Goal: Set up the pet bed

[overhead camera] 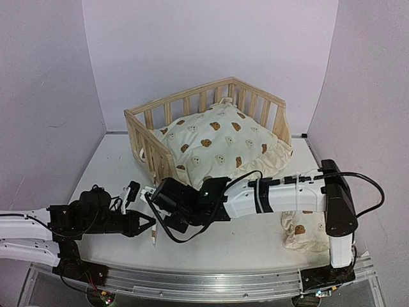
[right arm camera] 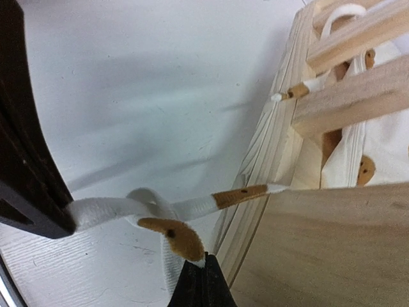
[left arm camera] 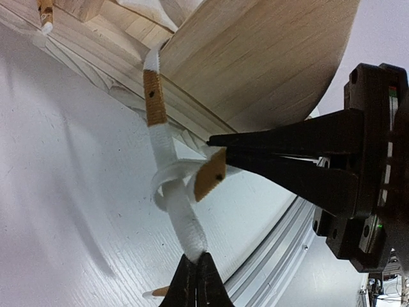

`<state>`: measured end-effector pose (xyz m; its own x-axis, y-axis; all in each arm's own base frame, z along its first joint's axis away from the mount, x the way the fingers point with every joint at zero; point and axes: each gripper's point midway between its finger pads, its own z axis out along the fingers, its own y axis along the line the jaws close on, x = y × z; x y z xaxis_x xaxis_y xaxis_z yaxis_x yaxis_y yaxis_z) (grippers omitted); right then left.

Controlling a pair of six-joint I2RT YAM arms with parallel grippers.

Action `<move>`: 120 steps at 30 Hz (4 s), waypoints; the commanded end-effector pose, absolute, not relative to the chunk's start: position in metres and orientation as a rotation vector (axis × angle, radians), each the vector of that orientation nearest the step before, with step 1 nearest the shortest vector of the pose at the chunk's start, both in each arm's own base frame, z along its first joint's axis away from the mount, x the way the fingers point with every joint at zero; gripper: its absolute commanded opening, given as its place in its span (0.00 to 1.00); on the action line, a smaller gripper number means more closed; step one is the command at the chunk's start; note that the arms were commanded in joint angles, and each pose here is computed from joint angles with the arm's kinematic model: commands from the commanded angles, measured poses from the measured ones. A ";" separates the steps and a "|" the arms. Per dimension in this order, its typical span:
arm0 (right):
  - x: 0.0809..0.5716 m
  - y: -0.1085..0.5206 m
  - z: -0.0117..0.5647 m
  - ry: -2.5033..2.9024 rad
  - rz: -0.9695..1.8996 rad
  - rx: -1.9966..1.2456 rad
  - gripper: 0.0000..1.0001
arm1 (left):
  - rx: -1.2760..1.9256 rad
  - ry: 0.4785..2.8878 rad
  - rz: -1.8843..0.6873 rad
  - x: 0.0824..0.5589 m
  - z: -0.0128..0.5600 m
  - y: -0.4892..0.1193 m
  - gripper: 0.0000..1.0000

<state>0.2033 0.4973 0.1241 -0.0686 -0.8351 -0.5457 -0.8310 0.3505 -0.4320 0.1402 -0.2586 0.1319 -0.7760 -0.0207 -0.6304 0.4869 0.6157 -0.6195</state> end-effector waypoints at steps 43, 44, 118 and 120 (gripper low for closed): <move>0.208 0.453 0.111 2.213 0.078 -1.085 0.00 | 0.525 1.950 -1.559 0.159 0.148 -0.291 0.88; 0.208 0.453 0.112 2.212 0.082 -1.084 0.00 | 0.544 1.947 -1.557 0.160 0.148 -0.293 0.86; 0.182 0.450 0.101 1.545 0.557 -1.122 0.51 | 0.268 2.659 -1.622 0.178 0.113 -0.331 0.00; 0.183 0.453 0.103 1.539 0.572 -1.102 0.51 | 0.288 2.659 -1.636 0.176 0.114 -0.332 0.00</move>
<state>0.1660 0.4332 0.0569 0.0028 -0.5023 -0.8647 -0.9075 0.3620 -0.2132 0.1716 -0.3221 0.1033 -0.9870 0.1234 -0.1027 0.1492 0.4683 -0.8709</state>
